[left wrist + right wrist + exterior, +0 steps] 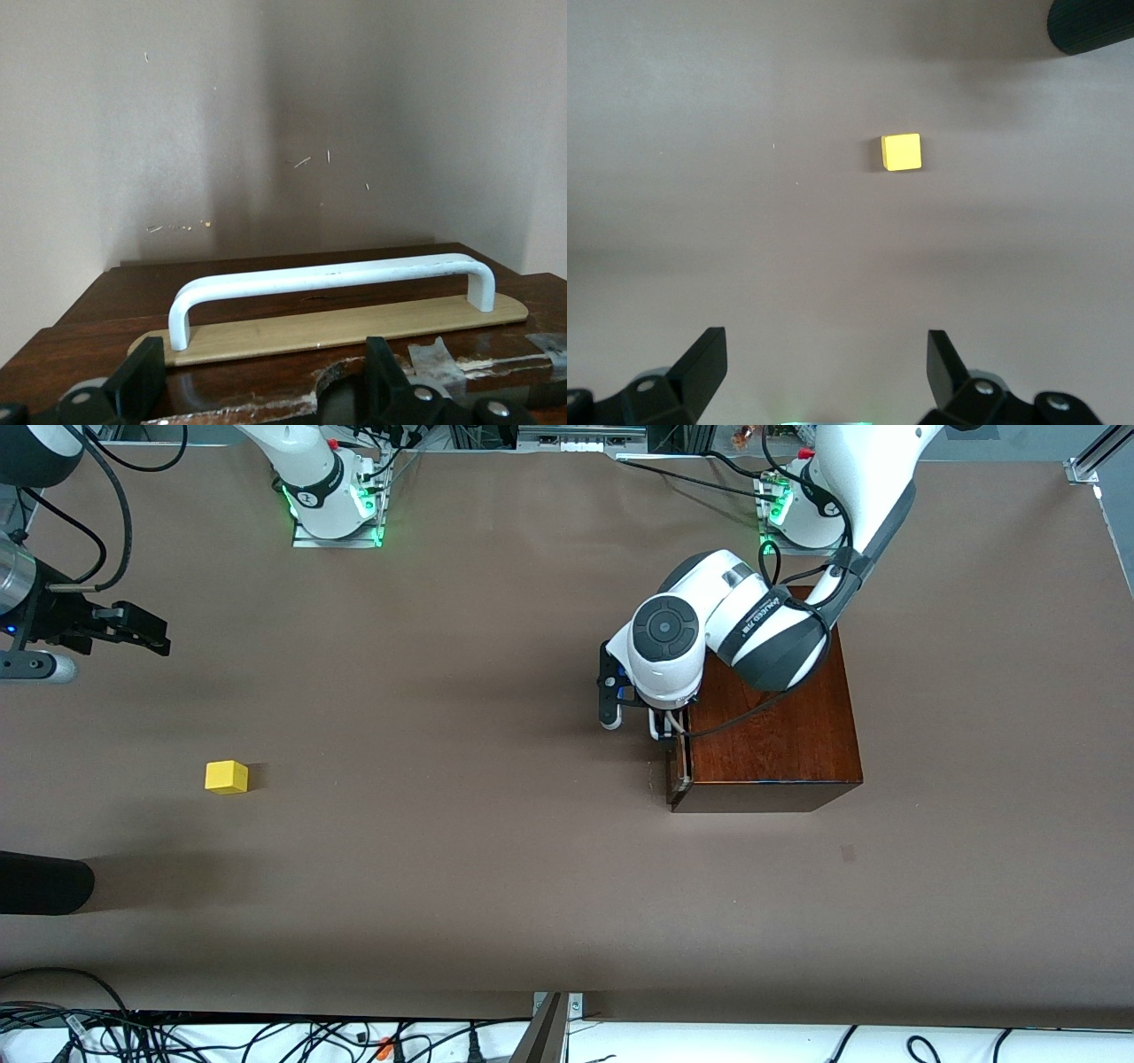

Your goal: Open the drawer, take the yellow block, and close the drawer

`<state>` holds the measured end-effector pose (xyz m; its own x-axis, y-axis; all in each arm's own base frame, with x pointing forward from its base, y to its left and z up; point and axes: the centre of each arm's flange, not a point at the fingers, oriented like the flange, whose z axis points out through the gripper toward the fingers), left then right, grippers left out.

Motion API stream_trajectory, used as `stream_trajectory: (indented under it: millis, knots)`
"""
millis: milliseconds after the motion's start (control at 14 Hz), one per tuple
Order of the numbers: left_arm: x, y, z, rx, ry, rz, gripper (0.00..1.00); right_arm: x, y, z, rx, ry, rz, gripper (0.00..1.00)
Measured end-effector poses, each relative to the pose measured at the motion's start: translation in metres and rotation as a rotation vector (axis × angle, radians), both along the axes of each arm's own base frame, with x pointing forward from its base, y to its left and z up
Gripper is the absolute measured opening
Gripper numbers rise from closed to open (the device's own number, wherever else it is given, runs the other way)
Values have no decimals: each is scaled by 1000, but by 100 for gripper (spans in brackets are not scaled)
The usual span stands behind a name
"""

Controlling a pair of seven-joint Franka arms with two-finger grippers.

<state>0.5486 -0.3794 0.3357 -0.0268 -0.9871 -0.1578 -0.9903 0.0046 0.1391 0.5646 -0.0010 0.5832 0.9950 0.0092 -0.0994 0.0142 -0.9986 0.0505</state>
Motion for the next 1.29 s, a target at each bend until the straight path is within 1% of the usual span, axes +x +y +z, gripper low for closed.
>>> stream_trajectory:
  millis: [214,429,929,1143,1286]
  knots:
    - [0,1,0,9,0,-3,100,-1,-2,1,3,-2,-3,100]
    - [0,3,0,17,4,-1,100,-2,4,6,0,-17,-28,100]
    - [1,4,2,20,6,1,100,0,9,8,1,-42,-27,100]
    - [5,4,11,14,-9,6,100,2,7,10,1,-55,-30,100]
    - [8,0,28,-13,-28,16,100,2,7,10,0,-58,-31,100]
